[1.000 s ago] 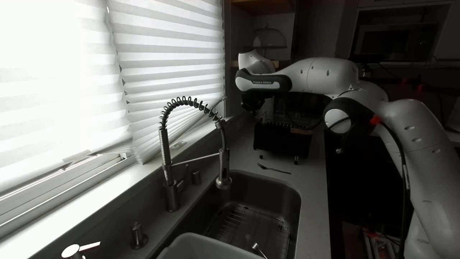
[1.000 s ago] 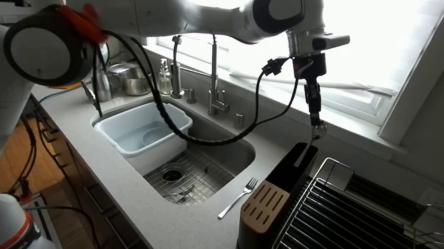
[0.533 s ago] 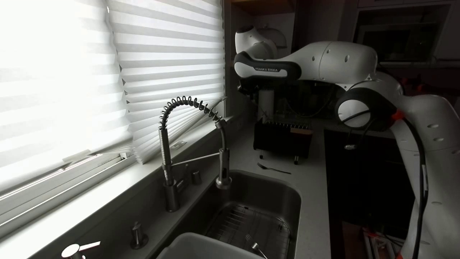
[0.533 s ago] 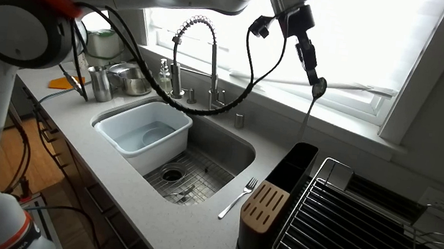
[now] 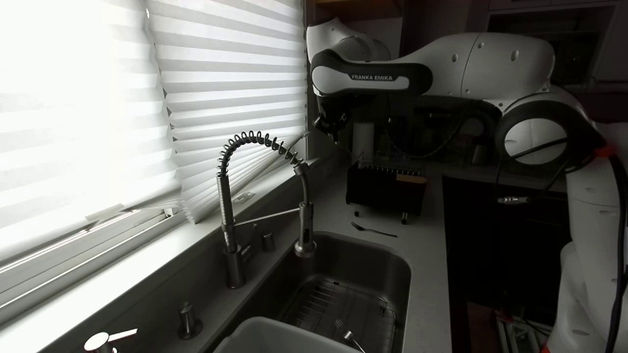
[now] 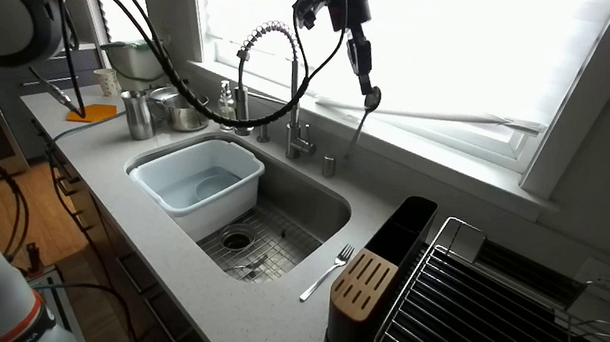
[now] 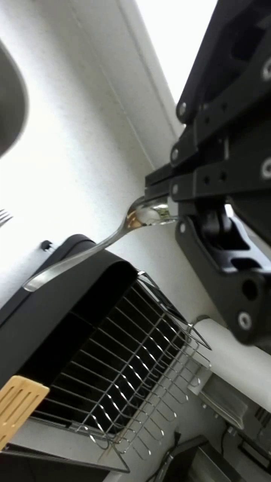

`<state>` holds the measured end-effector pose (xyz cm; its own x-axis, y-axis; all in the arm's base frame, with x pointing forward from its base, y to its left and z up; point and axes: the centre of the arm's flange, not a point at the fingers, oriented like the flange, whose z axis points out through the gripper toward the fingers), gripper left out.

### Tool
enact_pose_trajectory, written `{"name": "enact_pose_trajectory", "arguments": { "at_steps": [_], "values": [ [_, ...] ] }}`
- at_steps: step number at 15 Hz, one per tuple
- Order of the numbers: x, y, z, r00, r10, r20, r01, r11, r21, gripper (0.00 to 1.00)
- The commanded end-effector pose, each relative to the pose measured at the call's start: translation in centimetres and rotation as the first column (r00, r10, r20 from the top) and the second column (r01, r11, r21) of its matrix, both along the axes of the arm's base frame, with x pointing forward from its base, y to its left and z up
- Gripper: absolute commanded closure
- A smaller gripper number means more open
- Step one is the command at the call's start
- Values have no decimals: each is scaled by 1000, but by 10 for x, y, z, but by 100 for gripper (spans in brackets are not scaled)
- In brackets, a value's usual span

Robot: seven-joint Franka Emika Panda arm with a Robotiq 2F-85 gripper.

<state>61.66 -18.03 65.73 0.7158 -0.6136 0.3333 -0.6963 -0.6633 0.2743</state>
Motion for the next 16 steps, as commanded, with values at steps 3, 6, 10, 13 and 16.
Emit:
{"name": "enact_pose_trajectory", "arguments": {
  "at_steps": [3,6,10,13,16],
  "values": [
    [-42,36,-72,964,120,-238,-86,985,151,99],
    [-47,40,-118,923,217,-318,-138,958,252,99],
    [-55,50,-166,854,367,-367,-206,888,410,99],
    [-39,52,-170,851,367,-377,-207,892,401,97],
    [-41,53,-176,838,390,-381,-217,880,422,97]
  ]
}}
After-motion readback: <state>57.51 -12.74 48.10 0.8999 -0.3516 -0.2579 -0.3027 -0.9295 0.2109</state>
